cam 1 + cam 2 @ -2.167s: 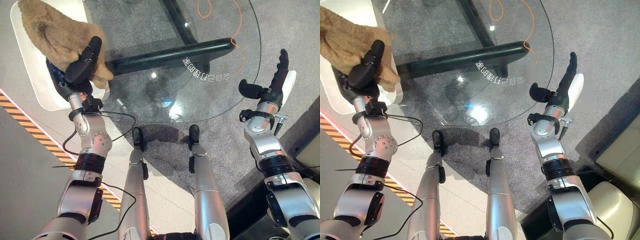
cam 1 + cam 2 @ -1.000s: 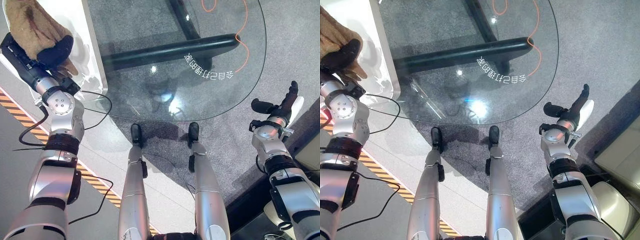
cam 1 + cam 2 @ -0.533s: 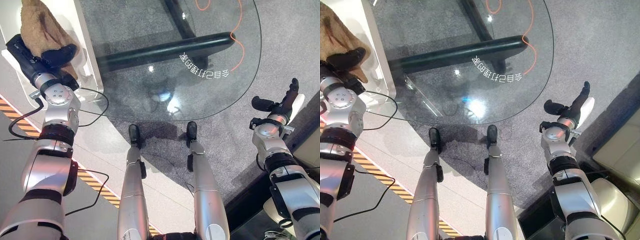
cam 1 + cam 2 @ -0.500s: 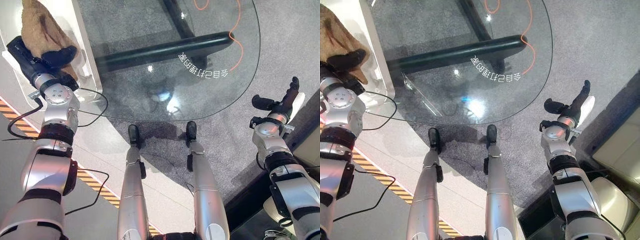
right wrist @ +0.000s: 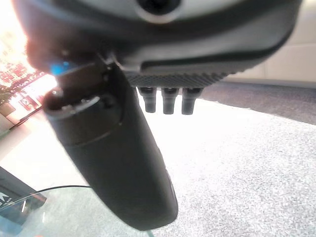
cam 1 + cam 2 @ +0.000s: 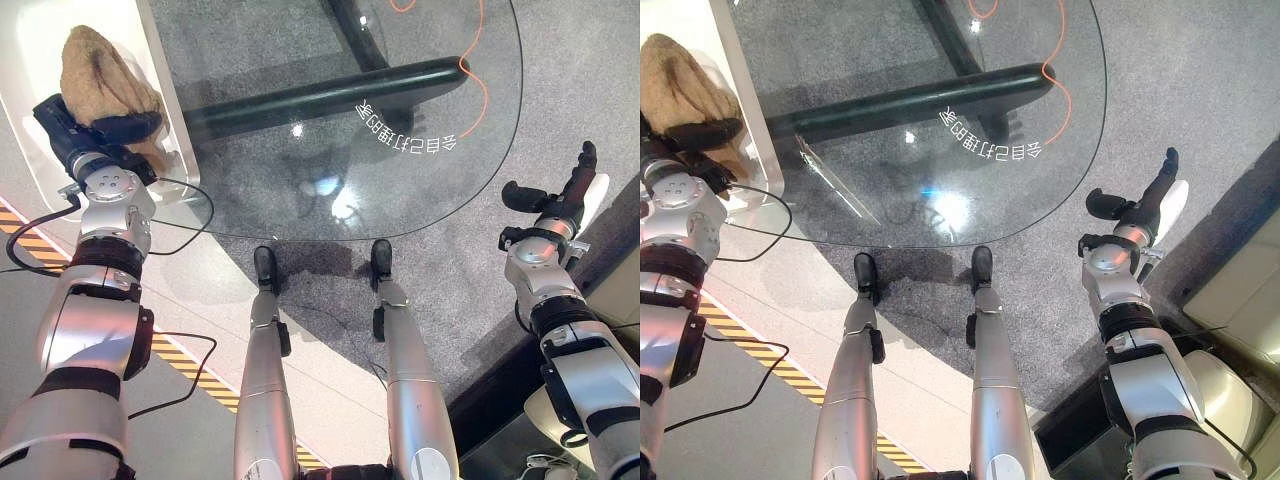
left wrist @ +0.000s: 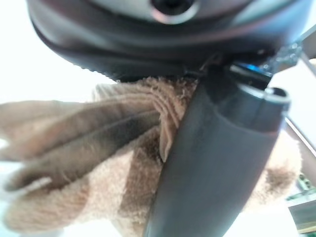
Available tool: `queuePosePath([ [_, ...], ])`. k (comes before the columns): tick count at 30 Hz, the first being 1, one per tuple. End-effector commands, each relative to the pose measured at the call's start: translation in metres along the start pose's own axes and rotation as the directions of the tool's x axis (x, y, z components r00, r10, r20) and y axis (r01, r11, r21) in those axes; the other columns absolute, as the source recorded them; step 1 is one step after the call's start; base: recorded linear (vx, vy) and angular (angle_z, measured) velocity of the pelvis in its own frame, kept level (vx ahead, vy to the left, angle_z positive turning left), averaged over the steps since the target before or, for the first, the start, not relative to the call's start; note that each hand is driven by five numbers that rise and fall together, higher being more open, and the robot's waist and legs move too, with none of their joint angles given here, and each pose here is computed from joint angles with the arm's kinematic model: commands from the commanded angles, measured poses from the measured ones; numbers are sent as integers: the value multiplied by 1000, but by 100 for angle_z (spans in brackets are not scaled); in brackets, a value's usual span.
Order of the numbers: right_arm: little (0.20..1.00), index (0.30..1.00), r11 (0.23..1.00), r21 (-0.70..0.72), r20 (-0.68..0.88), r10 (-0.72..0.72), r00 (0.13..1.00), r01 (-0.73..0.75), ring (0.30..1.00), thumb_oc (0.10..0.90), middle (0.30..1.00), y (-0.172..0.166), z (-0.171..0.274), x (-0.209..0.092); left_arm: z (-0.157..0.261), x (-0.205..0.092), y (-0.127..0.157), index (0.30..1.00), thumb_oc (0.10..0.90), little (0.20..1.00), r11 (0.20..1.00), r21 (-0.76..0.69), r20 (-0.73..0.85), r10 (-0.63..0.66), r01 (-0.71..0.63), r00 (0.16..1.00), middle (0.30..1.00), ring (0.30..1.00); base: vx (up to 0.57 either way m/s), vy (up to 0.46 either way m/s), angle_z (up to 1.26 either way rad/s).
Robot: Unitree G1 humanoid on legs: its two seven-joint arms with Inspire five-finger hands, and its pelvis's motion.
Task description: Wipe the table with a cloth and put it in the basket.
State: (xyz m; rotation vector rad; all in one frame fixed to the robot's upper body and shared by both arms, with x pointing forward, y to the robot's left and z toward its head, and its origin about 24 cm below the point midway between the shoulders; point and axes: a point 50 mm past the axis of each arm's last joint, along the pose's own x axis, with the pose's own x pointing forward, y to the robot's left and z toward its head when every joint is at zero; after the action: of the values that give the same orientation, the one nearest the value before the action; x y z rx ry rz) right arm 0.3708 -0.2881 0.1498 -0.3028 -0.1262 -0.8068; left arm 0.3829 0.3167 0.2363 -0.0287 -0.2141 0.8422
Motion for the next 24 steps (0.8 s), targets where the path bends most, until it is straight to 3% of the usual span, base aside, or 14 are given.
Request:
queuePosePath([
  [1, 900, 900, 996, -1, 64, -85, 994, 86, 900, 800, 900, -26, 11, 16, 51, 24, 41, 900, 800, 900, 991, -70, 101, 117, -110, 988, 900, 900, 0, 0, 0],
  [17, 900, 900, 997, -5, 60, -78, 995, 78, 900, 800, 900, -25, 9, 15, 52, 27, 47, 900, 800, 900, 987, -85, 101, 146, -137, 984, 900, 900, 0, 0, 0],
  [24, 900, 900, 998, -19, 12, -57, 998, 57, 900, 800, 900, -21, -11, 4, 58, 17, 51, 900, 800, 900, 957, -213, 247, 250, -199, 936, 900, 900, -2, -24, 0],
])
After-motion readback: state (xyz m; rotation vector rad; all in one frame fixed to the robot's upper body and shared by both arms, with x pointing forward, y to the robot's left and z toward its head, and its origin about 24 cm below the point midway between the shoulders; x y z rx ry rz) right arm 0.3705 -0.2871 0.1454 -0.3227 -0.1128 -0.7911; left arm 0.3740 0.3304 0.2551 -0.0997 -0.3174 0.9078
